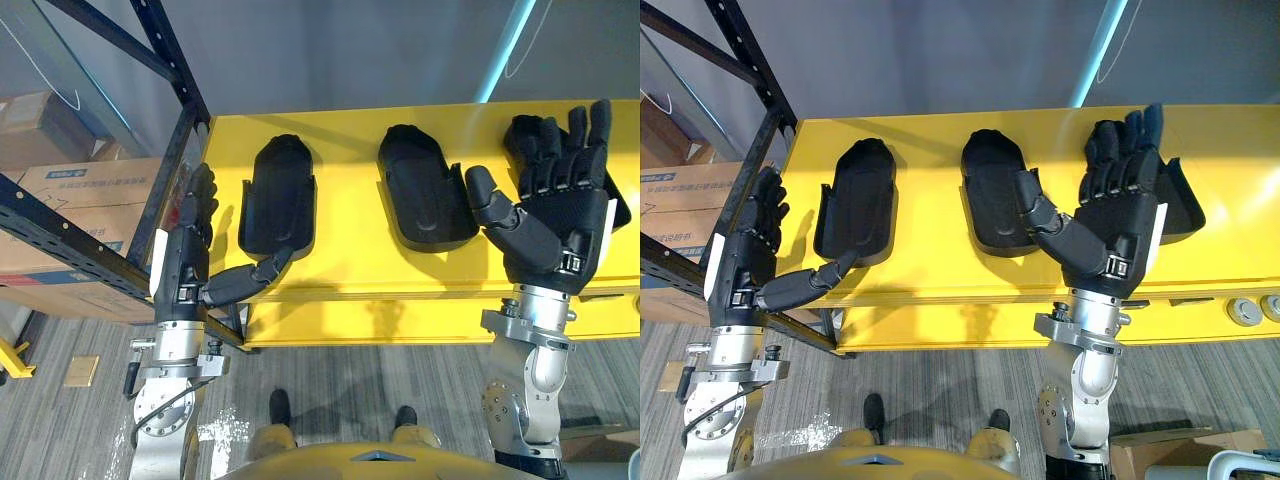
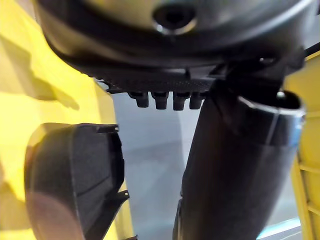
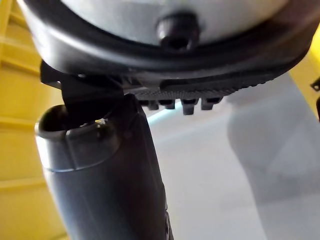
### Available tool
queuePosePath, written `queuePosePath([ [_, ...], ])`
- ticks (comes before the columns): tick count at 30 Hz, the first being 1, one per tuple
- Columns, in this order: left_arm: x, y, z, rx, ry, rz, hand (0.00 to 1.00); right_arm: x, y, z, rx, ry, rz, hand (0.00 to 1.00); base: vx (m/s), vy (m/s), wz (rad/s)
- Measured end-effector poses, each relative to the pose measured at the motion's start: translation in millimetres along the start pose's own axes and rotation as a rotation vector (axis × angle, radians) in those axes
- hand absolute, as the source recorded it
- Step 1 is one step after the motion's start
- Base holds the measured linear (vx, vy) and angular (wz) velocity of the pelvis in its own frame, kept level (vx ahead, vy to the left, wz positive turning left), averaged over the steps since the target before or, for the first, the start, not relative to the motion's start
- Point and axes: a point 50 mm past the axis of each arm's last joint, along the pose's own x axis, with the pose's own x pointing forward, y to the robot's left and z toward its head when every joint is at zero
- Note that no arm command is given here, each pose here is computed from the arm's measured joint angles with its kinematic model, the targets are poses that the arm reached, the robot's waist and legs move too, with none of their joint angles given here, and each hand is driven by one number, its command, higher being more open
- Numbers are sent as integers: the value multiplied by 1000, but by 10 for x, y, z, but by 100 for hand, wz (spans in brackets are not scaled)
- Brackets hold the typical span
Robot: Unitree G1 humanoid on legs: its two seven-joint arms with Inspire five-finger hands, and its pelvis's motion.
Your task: Walk over and take three plastic housings, then place them on the shelf
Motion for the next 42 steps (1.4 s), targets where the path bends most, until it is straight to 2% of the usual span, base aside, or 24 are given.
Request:
queuePosePath([
  [6, 6, 0, -105, 12, 61, 8, 100, 26, 14, -36, -4, 37, 14, 100, -6, 0, -1],
  [17, 205, 17, -161, 17, 37, 156, 100, 6, -51, -88, -31, 70, -6, 100, -17, -2, -8],
  [21, 271, 22, -225, 36, 46, 167, 100, -4, -59, -98, -39, 77, -5, 100, -13, 0, -8],
  [27, 230, 66, -430, 55, 139, 187, 100, -4, -113, -70, -62, 70, 2, 100, -20, 3, -12],
  [42, 314, 93, -538, 61, 169, 174, 100, -15, -151, -75, -84, 97, 34, 100, -6, 3, -4],
])
